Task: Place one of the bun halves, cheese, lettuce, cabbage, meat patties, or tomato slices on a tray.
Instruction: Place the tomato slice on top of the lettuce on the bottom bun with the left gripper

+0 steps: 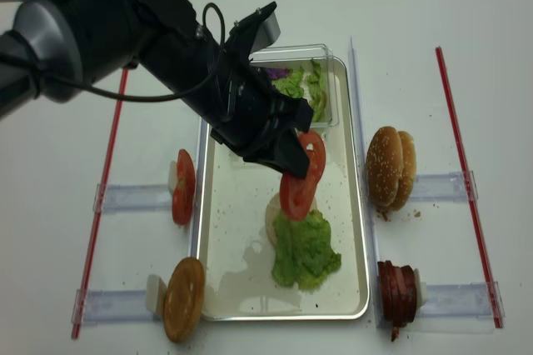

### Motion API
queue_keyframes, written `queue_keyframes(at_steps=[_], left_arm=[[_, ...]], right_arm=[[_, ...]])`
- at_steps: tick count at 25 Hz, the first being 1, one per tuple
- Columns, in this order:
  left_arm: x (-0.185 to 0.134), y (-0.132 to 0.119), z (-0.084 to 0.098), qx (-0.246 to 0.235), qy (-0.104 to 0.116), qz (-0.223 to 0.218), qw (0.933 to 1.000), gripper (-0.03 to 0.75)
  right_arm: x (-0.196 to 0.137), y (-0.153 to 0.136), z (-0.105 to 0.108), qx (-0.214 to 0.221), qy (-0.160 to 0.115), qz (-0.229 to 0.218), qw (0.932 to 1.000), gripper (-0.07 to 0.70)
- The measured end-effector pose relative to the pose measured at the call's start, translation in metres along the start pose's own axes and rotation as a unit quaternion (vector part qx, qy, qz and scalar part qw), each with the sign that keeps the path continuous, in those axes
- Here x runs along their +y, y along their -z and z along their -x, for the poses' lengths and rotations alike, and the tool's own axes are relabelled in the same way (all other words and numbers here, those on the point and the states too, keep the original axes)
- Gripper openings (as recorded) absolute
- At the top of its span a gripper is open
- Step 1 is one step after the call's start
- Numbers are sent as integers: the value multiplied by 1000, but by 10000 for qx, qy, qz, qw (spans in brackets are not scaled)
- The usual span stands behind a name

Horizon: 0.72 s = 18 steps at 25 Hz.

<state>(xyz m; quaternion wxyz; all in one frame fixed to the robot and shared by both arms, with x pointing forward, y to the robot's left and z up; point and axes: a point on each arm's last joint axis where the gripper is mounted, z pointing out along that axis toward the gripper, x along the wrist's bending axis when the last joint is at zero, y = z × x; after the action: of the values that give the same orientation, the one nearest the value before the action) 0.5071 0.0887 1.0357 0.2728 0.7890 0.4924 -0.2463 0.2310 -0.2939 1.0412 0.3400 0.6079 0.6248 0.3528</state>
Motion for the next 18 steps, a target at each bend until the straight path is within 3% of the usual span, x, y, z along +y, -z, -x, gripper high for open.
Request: queue_keyframes(at_steps=[18], left_arm=[[13,-63,-49,-70,377,-495,9980,35]], right_arm=[[0,0,0,0,0,0,10000,36]])
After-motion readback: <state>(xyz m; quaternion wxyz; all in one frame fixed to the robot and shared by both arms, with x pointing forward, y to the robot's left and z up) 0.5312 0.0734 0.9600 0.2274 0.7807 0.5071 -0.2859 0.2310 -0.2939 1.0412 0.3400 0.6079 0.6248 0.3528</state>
